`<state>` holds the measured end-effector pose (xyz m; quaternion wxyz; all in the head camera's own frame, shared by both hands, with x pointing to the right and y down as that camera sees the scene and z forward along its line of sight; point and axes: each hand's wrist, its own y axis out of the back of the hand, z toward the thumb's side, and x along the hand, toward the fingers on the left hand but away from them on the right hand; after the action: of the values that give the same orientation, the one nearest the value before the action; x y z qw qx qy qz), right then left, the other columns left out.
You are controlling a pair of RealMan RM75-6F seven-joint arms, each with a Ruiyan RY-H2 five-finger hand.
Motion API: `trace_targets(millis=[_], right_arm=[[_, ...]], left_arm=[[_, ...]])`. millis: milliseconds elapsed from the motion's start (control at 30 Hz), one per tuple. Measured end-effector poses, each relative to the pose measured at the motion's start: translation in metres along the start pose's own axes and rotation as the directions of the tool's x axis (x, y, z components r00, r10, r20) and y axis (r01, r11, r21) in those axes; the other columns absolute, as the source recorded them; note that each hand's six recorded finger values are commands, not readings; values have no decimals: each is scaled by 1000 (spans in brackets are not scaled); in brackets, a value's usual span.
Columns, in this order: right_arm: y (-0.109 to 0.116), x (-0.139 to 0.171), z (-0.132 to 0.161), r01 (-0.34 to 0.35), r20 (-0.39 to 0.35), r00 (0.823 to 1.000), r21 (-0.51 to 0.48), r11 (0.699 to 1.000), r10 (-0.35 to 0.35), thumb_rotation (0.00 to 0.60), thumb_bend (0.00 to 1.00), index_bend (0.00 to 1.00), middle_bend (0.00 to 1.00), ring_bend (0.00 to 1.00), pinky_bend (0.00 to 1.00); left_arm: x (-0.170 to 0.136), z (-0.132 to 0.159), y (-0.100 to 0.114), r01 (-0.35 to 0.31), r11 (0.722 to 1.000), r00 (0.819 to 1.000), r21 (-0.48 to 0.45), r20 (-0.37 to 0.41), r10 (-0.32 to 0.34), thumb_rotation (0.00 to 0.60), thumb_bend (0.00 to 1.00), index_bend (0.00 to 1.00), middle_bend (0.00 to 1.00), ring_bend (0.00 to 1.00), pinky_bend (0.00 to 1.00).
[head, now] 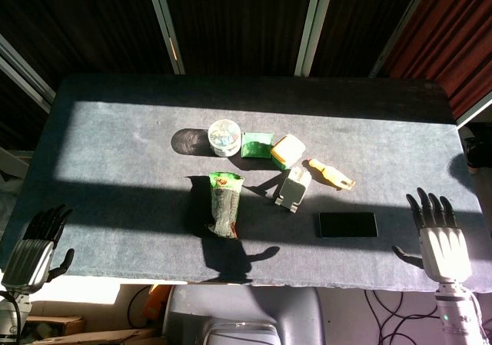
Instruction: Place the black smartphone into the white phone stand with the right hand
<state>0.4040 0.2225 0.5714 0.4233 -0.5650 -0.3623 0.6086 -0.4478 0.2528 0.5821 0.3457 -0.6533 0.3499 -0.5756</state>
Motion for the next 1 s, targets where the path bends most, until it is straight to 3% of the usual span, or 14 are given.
trace_targets(millis=[367, 567, 833, 1000], right_arm=[[-9, -9, -2, -46, 12, 999, -2, 999, 46, 600, 180, 0, 0, 0, 3], [-32, -30, 2, -161, -10, 987, -11, 987, 161, 600, 180, 0, 0, 0, 17], [-69, -71, 26, -371, -88, 924, 28, 928, 372, 600, 180, 10, 1, 0, 43], [-82, -88, 43, -445, -134, 886, 22, 895, 443, 600, 180, 136, 79, 0, 84]], left_arm=[[2, 1, -2, 10, 1000, 1000, 0, 4, -10, 600, 433, 0, 0, 0, 65], [4, 0, -3, 19, 1000, 1000, -3, 6, -19, 600, 433, 0, 0, 0, 65], [2, 3, -5, 30, 1000, 999, 1, 22, -30, 600, 433, 0, 0, 0, 66], [2, 3, -4, 29, 1000, 999, -1, 23, -29, 600, 433, 0, 0, 0, 65]])
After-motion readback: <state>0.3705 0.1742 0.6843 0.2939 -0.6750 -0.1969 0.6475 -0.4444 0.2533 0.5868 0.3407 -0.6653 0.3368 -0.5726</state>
